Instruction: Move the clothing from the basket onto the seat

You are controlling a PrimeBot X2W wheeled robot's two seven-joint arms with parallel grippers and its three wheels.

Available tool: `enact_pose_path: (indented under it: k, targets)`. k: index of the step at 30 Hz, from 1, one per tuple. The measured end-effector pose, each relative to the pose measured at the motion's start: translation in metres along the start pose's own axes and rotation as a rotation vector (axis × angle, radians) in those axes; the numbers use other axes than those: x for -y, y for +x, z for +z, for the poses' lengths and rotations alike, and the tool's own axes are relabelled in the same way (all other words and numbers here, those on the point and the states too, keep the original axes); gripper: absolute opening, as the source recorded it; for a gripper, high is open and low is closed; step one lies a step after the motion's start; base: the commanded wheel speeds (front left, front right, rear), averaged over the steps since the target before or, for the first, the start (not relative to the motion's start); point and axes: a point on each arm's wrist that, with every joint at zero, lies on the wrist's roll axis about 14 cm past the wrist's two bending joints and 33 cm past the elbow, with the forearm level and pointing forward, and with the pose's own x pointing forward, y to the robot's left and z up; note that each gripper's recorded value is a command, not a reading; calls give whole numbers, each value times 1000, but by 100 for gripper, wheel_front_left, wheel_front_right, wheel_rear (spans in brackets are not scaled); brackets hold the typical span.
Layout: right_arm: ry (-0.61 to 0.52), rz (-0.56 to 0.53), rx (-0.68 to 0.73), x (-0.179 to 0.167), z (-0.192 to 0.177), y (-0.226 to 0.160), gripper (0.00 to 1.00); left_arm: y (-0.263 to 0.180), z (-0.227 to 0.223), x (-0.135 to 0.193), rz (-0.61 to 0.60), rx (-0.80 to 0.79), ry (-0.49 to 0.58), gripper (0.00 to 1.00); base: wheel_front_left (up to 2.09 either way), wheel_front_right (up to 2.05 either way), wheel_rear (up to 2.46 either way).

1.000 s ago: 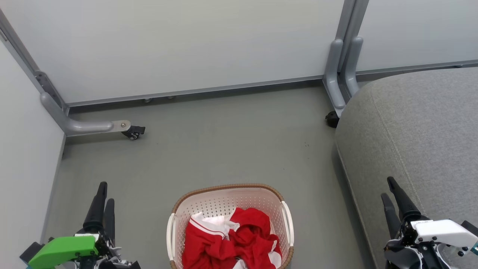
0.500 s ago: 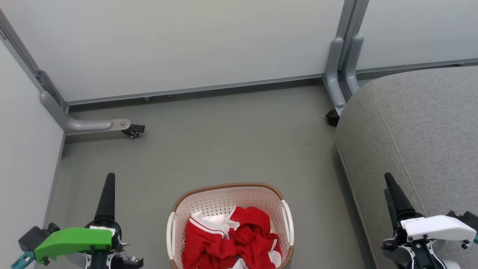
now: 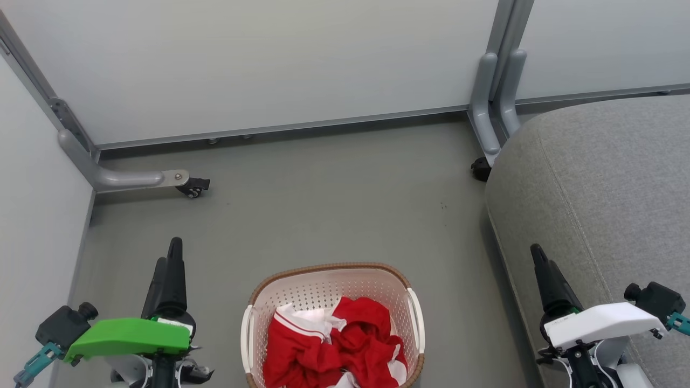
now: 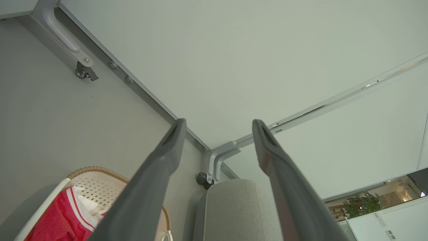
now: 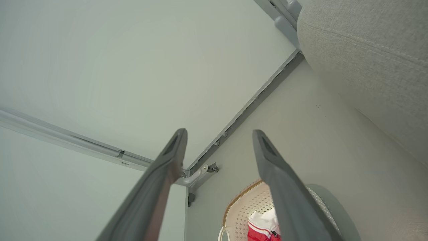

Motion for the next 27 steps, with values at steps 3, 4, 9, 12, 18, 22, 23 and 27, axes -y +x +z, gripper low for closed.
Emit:
enact_pose_path:
  k: [3,4,9,12,18,22,23,27]
  targets:
    - [-52,11,0,-3,-1,0,100,0,-1,4,-11,1,49,100,0,0,0]
    - [-71,15,-2,-4,-1,1,100,0,-1,5,-16,3,61,100,0,0,0]
    - [-154,36,-4,-10,-4,1,100,1,-1,12,-37,11,129,100,0,0,0]
    - [-202,50,-2,-14,-5,1,100,1,-1,16,-48,15,176,100,0,0,0]
    - [-291,76,4,-21,-6,0,100,1,-1,25,-77,29,245,100,0,0,0]
    - [-347,92,7,-25,-7,0,100,1,-1,29,-92,35,298,100,0,0,0]
    - [-358,96,9,-26,-7,0,100,1,-2,30,-95,35,306,100,0,0,0]
    - [-410,110,14,-29,-8,0,100,1,-2,35,-113,45,356,100,0,0,0]
